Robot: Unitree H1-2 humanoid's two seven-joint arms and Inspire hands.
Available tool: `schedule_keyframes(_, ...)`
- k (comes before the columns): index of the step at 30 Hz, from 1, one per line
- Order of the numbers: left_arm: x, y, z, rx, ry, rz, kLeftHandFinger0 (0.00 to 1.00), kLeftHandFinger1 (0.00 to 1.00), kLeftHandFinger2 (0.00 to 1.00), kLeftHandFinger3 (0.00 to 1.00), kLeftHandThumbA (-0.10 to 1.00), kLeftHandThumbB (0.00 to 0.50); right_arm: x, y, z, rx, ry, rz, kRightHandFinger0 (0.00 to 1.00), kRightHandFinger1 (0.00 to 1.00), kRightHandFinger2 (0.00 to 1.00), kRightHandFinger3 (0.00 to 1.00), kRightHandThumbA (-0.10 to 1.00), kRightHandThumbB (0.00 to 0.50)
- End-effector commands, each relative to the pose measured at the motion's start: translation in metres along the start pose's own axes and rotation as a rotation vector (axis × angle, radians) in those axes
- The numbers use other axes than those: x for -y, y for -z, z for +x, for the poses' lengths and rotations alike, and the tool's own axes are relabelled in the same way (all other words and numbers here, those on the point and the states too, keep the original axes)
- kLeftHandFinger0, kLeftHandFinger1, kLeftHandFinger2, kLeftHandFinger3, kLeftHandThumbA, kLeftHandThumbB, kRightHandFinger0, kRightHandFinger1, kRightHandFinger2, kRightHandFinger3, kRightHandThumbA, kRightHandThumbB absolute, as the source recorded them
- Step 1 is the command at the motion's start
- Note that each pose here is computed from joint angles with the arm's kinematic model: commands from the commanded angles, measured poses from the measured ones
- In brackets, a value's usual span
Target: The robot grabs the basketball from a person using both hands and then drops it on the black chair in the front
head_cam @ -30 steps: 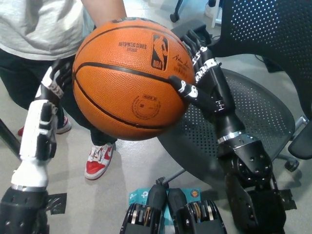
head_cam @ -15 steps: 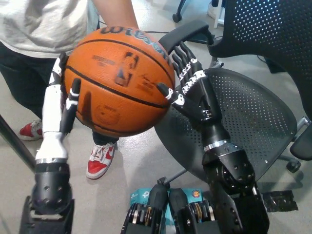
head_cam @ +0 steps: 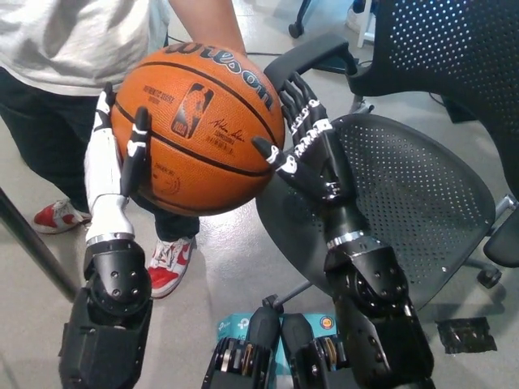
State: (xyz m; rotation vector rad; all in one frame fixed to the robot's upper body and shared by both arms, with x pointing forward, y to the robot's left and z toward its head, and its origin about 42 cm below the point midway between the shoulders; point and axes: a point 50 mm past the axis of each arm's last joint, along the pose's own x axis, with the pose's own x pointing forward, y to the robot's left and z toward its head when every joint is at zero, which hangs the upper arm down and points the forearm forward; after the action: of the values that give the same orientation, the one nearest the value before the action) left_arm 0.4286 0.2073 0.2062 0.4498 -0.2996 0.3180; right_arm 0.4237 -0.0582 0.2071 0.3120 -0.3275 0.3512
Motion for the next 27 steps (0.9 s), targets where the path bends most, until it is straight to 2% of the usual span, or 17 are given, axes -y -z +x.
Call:
schedule_keyframes(1, 0.049, -0.038, 0.002, 0.03, 0.136, -0.073, 1.0, 1.0, 1.0, 1.0, 1.0, 0.19, -0.034, 0.023, 0.014, -0.078, -0.116, -0.017, 1.0, 1.0, 1.0, 1.0, 1.0, 0.336)
schedule_keyframes(7, 0.059, -0.042, -0.008, 0.027, 0.178, -0.071, 1.0, 1.0, 1.0, 1.0, 1.0, 0.16, -0.008, 0.044, 0.028, -0.116, -0.081, -0.309, 1.0, 1.0, 1.0, 1.0, 1.0, 0.348)
schedule_keyframes(8, 0.06, -0.042, -0.008, 0.029, 0.177, -0.076, 1.0, 1.0, 1.0, 1.0, 1.0, 0.165, -0.003, 0.044, 0.033, -0.114, -0.072, -0.318, 1.0, 1.0, 1.0, 1.0, 1.0, 0.369)
schedule_keyframes(10, 0.059, -0.043, -0.008, 0.03, 0.178, -0.081, 1.0, 1.0, 1.0, 1.0, 1.0, 0.154, 0.001, 0.039, 0.039, -0.094, -0.059, -0.324, 1.0, 1.0, 1.0, 1.0, 1.0, 0.376)
schedule_keyframes(12, 0.058, -0.044, -0.009, 0.03, 0.179, -0.081, 1.0, 1.0, 1.0, 1.0, 1.0, 0.157, 0.003, 0.032, 0.042, -0.067, -0.032, -0.348, 1.0, 1.0, 1.0, 1.0, 1.0, 0.374)
schedule_keyframes(16, 0.055, -0.046, -0.007, 0.029, 0.18, -0.089, 1.0, 1.0, 1.0, 1.0, 1.0, 0.163, 0.011, 0.006, 0.047, 0.035, -0.004, -0.316, 1.0, 1.0, 1.0, 1.0, 1.0, 0.335)
schedule_keyframes(17, 0.054, -0.046, -0.008, 0.03, 0.182, -0.087, 1.0, 1.0, 1.0, 1.0, 1.0, 0.158, 0.014, -0.002, 0.046, 0.044, 0.025, -0.35, 1.0, 1.0, 1.0, 1.0, 1.0, 0.36)
schedule_keyframes(18, 0.054, -0.046, -0.009, 0.03, 0.185, -0.091, 1.0, 1.0, 1.0, 1.0, 1.0, 0.156, 0.017, -0.009, 0.045, 0.044, 0.044, -0.369, 1.0, 1.0, 1.0, 1.0, 1.0, 0.389)
schedule_keyframes(19, 0.054, -0.046, -0.011, 0.03, 0.187, -0.093, 1.0, 1.0, 1.0, 1.0, 1.0, 0.156, 0.019, -0.012, 0.043, 0.046, 0.049, -0.379, 1.0, 1.0, 1.0, 1.0, 1.0, 0.393)
schedule_keyframes(22, 0.056, -0.049, -0.014, 0.031, 0.191, -0.102, 1.0, 1.0, 1.0, 1.0, 1.0, 0.172, 0.027, -0.019, 0.044, 0.044, 0.07, -0.4, 1.0, 1.0, 1.0, 1.0, 1.0, 0.379)
schedule_keyframes(27, 0.059, -0.055, -0.013, 0.049, 0.2, -0.106, 1.0, 1.0, 1.0, 1.0, 1.0, 0.164, 0.033, -0.013, 0.055, 0.011, 0.088, -0.36, 1.0, 1.0, 1.0, 1.0, 1.0, 0.375)
